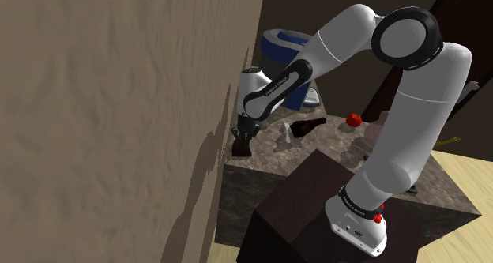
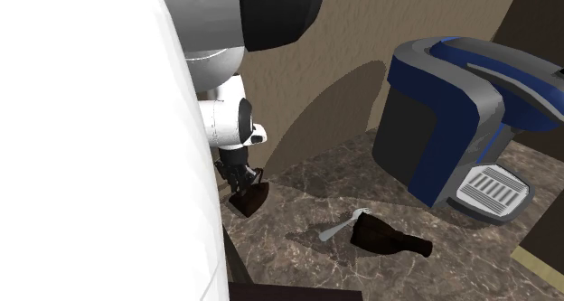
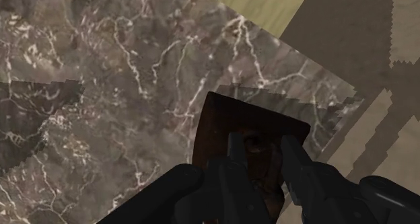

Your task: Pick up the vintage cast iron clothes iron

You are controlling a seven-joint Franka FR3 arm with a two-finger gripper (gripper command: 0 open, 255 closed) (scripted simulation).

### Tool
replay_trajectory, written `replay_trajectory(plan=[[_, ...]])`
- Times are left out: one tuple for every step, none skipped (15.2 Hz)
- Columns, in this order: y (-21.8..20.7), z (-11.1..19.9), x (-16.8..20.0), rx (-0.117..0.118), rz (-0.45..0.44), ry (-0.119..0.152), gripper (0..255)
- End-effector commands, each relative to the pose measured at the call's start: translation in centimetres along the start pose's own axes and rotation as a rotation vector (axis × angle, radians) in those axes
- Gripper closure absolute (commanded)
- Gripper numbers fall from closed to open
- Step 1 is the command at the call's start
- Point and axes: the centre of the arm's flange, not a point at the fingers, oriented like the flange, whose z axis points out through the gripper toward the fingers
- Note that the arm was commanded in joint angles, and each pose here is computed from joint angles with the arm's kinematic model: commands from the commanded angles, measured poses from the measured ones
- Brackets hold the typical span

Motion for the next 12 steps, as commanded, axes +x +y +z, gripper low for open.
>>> replay_trajectory(plan=[[0.0, 0.1, 0.0, 0.000, 0.000, 0.000, 255], [0.0, -0.4, -0.1, 0.000, 0.000, 0.000, 255], [0.0, -0.9, -0.1, 0.000, 0.000, 0.000, 255], [0.1, -1.5, -0.1, 0.000, 0.000, 0.000, 255], [0.1, -2.0, -0.2, 0.000, 0.000, 0.000, 255], [0.1, -2.5, -0.2, 0.000, 0.000, 0.000, 255], [0.1, -3.0, -0.3, 0.000, 0.000, 0.000, 255], [0.2, -3.6, -0.3, 0.000, 0.000, 0.000, 255], [0.2, -4.1, -0.4, 0.000, 0.000, 0.000, 255], [0.2, -4.6, -0.4, 0.000, 0.000, 0.000, 255], [0.2, -5.1, -0.5, 0.000, 0.000, 0.000, 255], [0.3, -5.7, -0.5, 0.000, 0.000, 0.000, 255]])
